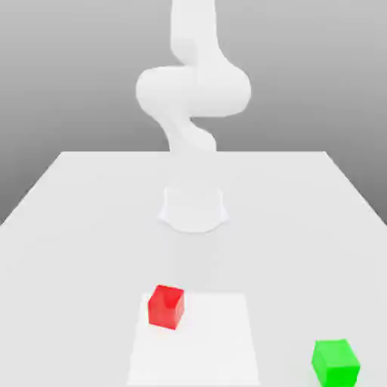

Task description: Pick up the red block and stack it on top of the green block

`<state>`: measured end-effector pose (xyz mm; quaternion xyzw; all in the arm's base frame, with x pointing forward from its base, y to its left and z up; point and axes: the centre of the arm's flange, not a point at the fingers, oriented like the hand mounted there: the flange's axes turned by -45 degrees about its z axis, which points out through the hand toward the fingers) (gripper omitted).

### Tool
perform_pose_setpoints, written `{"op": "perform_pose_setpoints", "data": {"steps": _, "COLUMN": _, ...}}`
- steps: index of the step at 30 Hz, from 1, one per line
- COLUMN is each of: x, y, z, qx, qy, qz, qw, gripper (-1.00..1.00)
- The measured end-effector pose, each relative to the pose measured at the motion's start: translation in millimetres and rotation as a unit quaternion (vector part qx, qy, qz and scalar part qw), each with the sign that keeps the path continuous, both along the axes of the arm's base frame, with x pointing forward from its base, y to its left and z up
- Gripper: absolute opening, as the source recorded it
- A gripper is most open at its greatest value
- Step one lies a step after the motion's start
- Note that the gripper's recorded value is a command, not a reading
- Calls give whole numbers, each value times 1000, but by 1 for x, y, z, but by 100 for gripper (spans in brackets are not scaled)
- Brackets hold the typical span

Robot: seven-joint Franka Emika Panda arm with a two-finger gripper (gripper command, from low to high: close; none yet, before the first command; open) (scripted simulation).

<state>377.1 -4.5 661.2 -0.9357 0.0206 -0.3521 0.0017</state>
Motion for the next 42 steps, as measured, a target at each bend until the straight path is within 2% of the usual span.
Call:
{"op": "perform_pose_setpoints", "data": {"steps": 4, "x": 41, "y": -11, "z": -99, "qx": 9, "qy": 76, "qz": -25, "qw": 997, "gripper": 0}}
{"op": "perform_pose_setpoints", "data": {"steps": 9, "x": 58, "y": -25, "z": -224, "qx": 22, "qy": 167, "qz": -57, "qw": 984, "gripper": 0}}
{"op": "perform_pose_setpoints", "data": {"steps": 13, "x": 44, "y": -35, "z": -325, "qx": 34, "qy": 243, "qz": -84, "qw": 966, "gripper": 0}}
{"op": "perform_pose_setpoints", "data": {"steps": 18, "x": -4, "y": -44, "z": -439, "qx": 50, "qy": 335, "qz": -119, "qw": 933, "gripper": 0}}
{"op": "perform_pose_setpoints", "data": {"steps": 25, "x": -13, "y": -43, "z": -511, "qx": 52, "qy": 348, "qz": -123, "qw": 928, "gripper": 0}}
{"op": "perform_pose_setpoints", "data": {"steps": 26, "x": -14, "y": -43, "z": -516, "qx": 52, "qy": 348, "qz": -123, "qw": 928, "gripper": -100}}
{"op": "perform_pose_setpoints", "data": {"steps": 33, "x": -13, "y": -43, "z": -515, "qx": 52, "qy": 348, "qz": -123, "qw": 928, "gripper": -100}}
{"op": "perform_pose_setpoints", "data": {"steps": 40, "x": -11, "y": -43, "z": -457, "qx": 50, "qy": 348, "qz": -118, "qw": 929, "gripper": -100}}
{"op": "perform_pose_setpoints", "data": {"steps": 42, "x": 6, "y": -42, "z": -449, "qx": 38, "qy": 350, "qz": -86, "qw": 932, "gripper": -100}}
